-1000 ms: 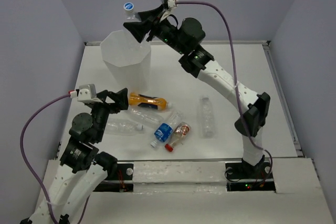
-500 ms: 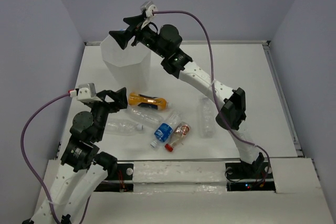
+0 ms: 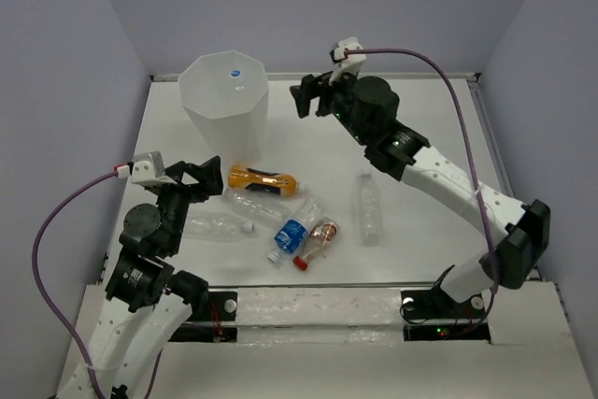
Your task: Put the plastic bottles in the bin
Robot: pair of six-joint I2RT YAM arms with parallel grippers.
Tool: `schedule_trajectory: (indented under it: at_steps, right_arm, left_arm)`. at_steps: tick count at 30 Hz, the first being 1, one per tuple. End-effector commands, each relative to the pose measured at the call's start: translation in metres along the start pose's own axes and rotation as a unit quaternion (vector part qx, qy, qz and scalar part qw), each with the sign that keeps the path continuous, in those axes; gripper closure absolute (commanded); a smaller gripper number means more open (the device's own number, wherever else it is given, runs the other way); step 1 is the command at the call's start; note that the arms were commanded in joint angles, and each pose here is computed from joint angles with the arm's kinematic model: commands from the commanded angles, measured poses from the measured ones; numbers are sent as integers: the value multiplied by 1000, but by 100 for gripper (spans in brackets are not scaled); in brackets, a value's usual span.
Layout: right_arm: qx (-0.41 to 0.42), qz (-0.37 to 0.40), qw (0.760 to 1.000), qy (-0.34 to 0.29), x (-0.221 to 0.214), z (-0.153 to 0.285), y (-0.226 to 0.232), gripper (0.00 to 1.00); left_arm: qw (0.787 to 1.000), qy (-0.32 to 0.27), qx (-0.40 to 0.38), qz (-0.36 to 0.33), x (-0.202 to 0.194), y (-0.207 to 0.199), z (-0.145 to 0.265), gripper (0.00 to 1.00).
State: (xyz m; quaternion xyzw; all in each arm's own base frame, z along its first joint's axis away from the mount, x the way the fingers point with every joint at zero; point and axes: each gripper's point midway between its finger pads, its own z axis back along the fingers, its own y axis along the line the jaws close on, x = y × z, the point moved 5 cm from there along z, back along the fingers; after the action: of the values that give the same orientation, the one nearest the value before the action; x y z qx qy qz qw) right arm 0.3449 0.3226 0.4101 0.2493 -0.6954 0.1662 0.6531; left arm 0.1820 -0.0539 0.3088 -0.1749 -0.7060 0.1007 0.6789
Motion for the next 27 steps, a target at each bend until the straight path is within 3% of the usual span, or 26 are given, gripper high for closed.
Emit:
schedule_trajectory:
  at_steps: [1, 7, 13, 19, 23, 26, 27]
  right_arm:
    - [-207, -32, 964, 163, -103, 70, -83, 14]
    - [-263, -48, 914, 306, -175, 146, -109, 6]
    - [-329, -19, 860, 389, -219, 169, -136, 0]
    - [-316, -43, 838, 443, -261, 168, -135, 2]
    - [-314, -41, 831, 457, -278, 155, -138, 11]
    - [-322, -48, 829, 454, -284, 147, -151, 25]
    - [-323, -47, 829, 454, -285, 145, -151, 35]
  left_arm:
    - [999, -41, -22, 14, 26, -9, 5, 1]
    - [999, -40, -26, 12, 25, -11, 4, 1]
    - [999, -38, -27, 12, 24, -11, 4, 1]
    - [999, -38, -30, 12, 24, -11, 4, 1]
    - [999, -39, -36, 13, 25, -13, 5, 1]
    - [998, -40, -37, 13, 25, -13, 5, 1]
    - [998, -40, -37, 13, 25, -13, 6, 1]
